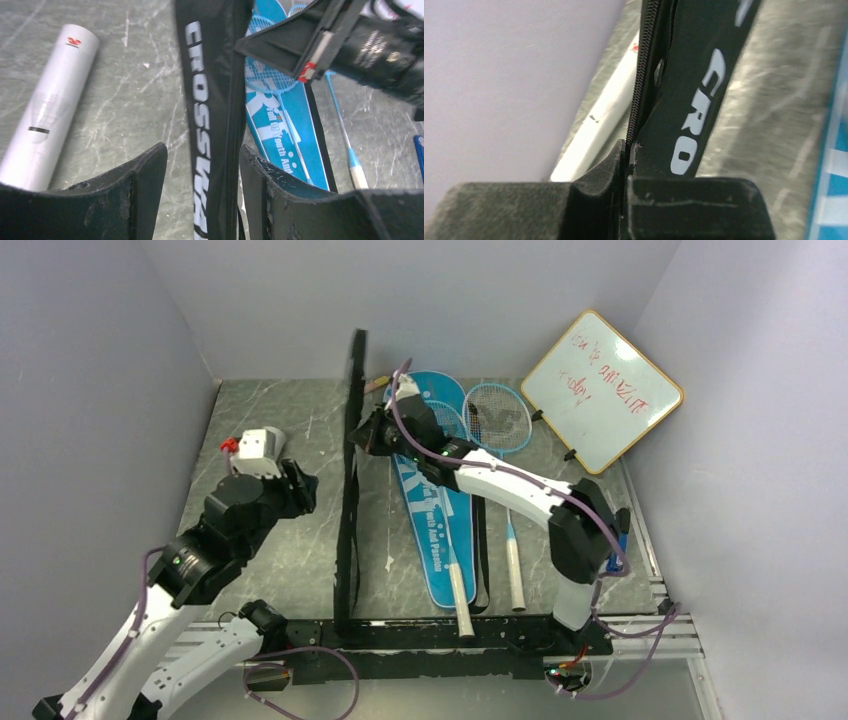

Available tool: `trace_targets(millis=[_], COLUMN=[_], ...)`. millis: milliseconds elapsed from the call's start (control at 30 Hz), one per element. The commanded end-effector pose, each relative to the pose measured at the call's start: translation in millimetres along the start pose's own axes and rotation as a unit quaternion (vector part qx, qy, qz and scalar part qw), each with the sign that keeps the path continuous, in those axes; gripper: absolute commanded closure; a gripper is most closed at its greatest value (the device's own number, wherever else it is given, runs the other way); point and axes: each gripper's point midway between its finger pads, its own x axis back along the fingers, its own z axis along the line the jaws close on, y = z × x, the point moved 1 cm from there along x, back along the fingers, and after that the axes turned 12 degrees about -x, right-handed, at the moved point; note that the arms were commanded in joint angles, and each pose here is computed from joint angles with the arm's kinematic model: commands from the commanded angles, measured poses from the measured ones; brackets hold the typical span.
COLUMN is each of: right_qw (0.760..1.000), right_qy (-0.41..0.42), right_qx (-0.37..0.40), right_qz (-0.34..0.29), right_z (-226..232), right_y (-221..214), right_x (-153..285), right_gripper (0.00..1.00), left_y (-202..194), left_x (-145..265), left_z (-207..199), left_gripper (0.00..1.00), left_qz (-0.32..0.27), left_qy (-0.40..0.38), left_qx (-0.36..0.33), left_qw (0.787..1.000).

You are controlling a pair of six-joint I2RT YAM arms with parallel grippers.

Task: Pack up the badminton gear
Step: Place the racket bag at the center of the board.

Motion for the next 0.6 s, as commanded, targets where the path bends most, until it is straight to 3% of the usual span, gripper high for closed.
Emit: trace_targets(millis=[0, 67, 233, 567], right_qw=[0.979, 0.977, 0.975, 0.991], right_qy=[0.195, 0.195, 0.162, 0.003], right_qx=[-0.056, -0.079, -0.153, -0.123], right_qz=[-0.023, -0.03, 0.001, -0.055], right_z=[103, 95, 11, -97], right_y=[35, 39, 30, 11], right_x=[2, -8, -59, -131], right_gripper=[1.0, 1.0, 1.0, 1.0], left_y=[25, 27, 22, 4], left_x=[19, 21, 17, 4], left_z=[19, 20, 15, 4], left_gripper=[0.39, 0.39, 0.38, 0.38], left_qz=[-0.031, -0.032, -0.024, 0.004], left_qy=[0.038, 0.039, 0.026, 0.004], left_qx=[-0.016, -0.019, -0.026, -0.033], left_qw=[0.999, 0.999, 0.999, 0.999])
